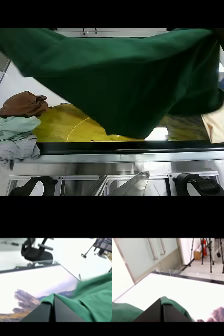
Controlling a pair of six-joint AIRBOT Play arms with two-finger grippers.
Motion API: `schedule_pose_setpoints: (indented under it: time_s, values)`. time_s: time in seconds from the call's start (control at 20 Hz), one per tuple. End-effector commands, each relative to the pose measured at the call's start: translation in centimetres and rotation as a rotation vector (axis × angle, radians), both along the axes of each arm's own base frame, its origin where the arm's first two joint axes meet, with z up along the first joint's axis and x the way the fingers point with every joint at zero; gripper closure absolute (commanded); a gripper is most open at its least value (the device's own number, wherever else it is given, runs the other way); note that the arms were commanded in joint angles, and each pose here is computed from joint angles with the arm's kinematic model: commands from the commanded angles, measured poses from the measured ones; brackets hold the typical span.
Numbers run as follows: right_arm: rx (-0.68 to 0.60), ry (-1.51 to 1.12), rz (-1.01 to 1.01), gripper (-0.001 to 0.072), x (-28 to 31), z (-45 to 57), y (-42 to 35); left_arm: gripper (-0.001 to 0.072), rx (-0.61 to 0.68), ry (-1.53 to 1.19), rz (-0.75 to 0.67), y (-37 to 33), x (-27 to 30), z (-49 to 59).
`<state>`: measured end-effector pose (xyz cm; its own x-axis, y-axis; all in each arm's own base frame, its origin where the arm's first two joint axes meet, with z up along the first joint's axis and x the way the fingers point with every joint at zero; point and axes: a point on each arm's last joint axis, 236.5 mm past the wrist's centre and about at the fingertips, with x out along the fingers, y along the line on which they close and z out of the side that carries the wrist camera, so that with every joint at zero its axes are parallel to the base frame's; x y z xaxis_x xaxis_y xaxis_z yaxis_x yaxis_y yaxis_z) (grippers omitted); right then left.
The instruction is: Fold the shirts.
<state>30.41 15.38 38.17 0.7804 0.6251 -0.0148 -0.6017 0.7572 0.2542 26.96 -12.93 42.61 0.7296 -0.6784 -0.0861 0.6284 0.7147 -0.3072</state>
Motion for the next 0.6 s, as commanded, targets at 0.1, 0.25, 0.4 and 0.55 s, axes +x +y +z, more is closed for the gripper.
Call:
schedule_pose_setpoints:
  time_s: [0.1,0.25,0.4,0.55]
  values:
    - [-0.043,0.254,0.116,0.0684,6.0,-9.0,4.2,0.0690,0.062,0.253,-0.081,0.1,6.2,-7.4]
    - [-0.068,0.496,0.131,0.0685,11.5,-19.2,5.7,0.0690,0.193,0.496,-0.120,-1.1,11.7,-17.7]
    - [-0.092,0.710,0.127,0.0374,14.8,-29.6,6.0,0.0690,0.311,0.716,-0.154,-1.8,15.0,-27.9]
    - [-0.083,0.824,0.101,0.0132,15.9,-34.3,3.9,0.0150,0.322,0.876,-0.145,-0.3,16.5,-34.3]
